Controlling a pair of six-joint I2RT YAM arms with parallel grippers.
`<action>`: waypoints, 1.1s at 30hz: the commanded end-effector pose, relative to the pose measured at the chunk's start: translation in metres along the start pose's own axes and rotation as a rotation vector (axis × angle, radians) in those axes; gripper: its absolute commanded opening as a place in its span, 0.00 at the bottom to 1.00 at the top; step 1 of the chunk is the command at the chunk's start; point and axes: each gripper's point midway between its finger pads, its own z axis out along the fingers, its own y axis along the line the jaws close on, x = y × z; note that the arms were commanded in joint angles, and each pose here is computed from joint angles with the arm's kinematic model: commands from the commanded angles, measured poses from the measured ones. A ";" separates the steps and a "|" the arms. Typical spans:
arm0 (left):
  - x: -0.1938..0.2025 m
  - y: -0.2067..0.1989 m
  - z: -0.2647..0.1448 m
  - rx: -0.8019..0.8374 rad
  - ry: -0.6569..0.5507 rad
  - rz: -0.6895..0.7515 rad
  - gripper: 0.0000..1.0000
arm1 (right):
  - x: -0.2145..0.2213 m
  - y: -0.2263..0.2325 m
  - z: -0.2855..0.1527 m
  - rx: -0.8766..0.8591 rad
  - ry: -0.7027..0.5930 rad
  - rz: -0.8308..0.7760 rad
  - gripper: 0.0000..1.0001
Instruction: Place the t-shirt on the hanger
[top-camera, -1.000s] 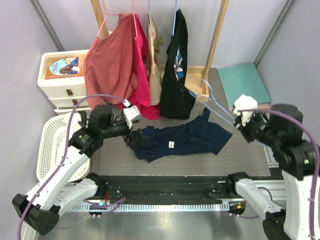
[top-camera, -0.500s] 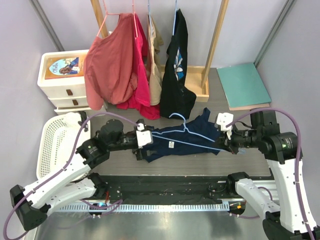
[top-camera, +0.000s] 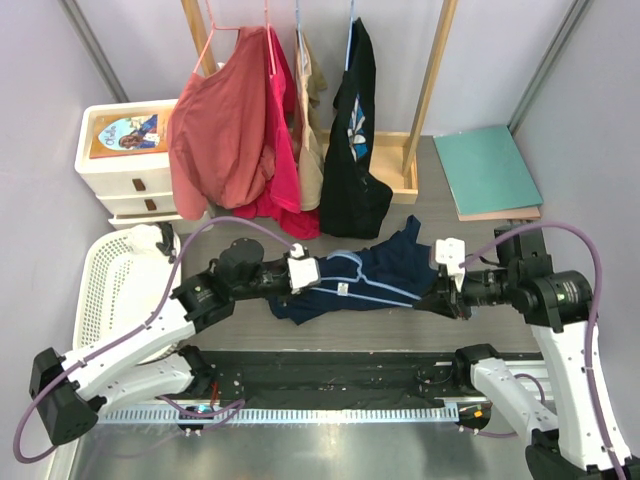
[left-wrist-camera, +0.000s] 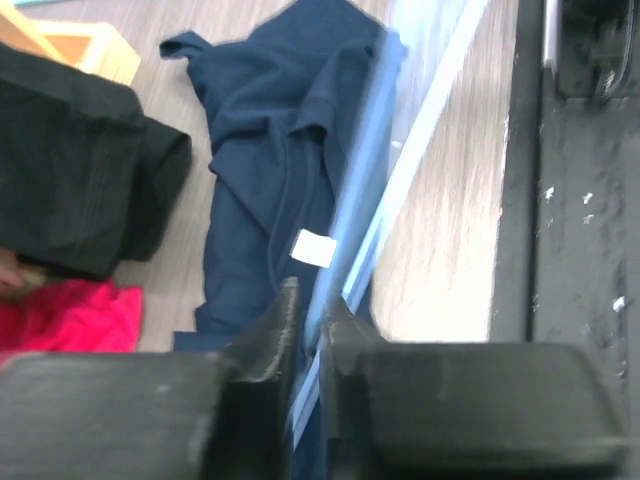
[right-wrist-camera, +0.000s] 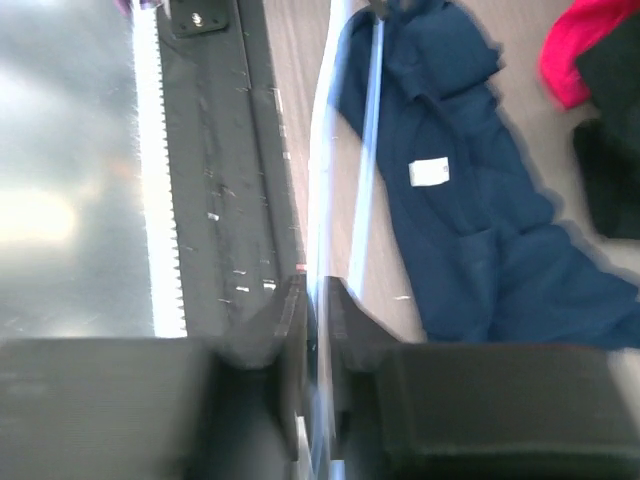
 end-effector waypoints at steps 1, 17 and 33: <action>-0.016 -0.004 0.004 0.029 -0.024 -0.052 0.01 | 0.002 -0.022 0.011 0.014 0.023 0.226 0.28; 0.007 -0.005 0.008 0.007 0.140 -0.252 0.00 | -0.003 -0.103 0.050 0.144 0.282 -0.033 0.94; -0.004 -0.034 0.000 0.177 0.100 -0.318 0.00 | -0.019 -0.087 0.072 0.043 0.093 -0.339 0.53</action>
